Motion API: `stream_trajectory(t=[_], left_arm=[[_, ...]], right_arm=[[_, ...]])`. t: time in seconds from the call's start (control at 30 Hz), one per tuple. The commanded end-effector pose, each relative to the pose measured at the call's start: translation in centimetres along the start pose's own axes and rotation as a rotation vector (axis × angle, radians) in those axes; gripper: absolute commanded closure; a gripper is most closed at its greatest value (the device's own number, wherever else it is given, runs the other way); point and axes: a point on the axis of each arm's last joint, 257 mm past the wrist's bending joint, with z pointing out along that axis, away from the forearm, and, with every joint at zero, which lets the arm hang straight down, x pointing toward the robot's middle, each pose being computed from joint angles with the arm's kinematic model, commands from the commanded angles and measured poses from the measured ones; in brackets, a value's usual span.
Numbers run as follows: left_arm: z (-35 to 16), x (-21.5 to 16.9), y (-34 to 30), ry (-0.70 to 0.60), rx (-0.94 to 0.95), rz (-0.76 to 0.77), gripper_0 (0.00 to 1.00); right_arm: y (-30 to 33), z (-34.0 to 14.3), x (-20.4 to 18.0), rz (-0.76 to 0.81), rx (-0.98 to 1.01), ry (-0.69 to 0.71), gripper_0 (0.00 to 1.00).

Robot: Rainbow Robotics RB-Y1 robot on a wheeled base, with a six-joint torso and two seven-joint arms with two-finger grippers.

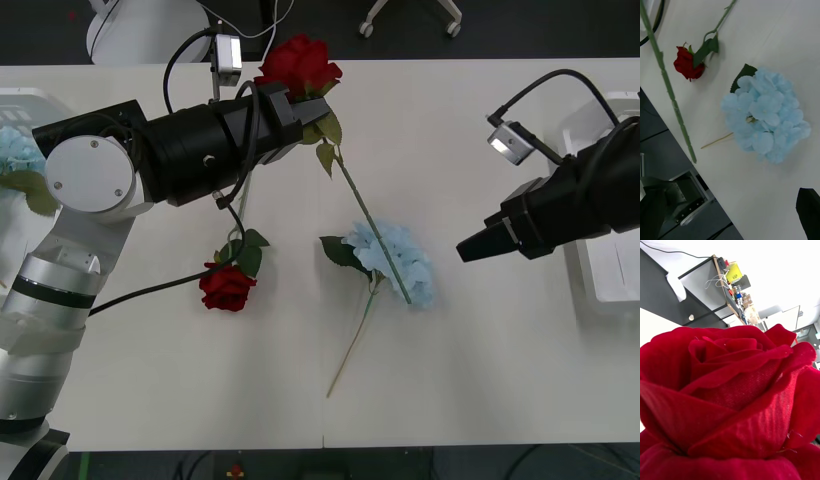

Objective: Put the red flowers into the right box and the blue flowers into the left box

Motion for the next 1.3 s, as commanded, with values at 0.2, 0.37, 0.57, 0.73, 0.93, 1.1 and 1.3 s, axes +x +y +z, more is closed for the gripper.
stream_trajectory(t=[0.2, 0.37, 0.57, 0.73, 0.93, 1.1, 1.3], left_arm=[[1.0, -1.8, -4.2, -0.029, 0.076, -0.022, 1.0], [1.0, -1.8, -4.2, -0.029, 0.076, -0.025, 1.0], [0.9, -2.0, -4.2, -0.036, 0.077, -0.032, 1.0], [1.0, -2.0, -4.3, -0.037, 0.078, -0.036, 1.0], [0.9, -2.0, -4.2, -0.036, 0.077, -0.036, 1.0], [0.9, -2.1, -4.2, -0.039, 0.077, -0.04, 1.0], [0.9, -2.1, -4.3, -0.039, 0.078, -0.042, 1.0]], right_arm=[[4.9, 3.8, -0.2, -0.092, -0.119, -0.027, 0.0], [5.5, 6.2, 0.2, -0.108, -0.121, -0.013, 0.0], [6.6, 8.0, 0.3, -0.113, -0.144, -0.013, 0.0], [8.0, 9.3, 0.1, -0.097, -0.185, -0.036, 0.03], [8.8, 10.0, -0.7, -0.089, -0.199, -0.062, 0.81], [8.8, 10.2, -1.0, -0.072, -0.197, -0.073, 1.0], [8.7, 10.2, -1.0, -0.063, -0.196, -0.071, 1.0]])
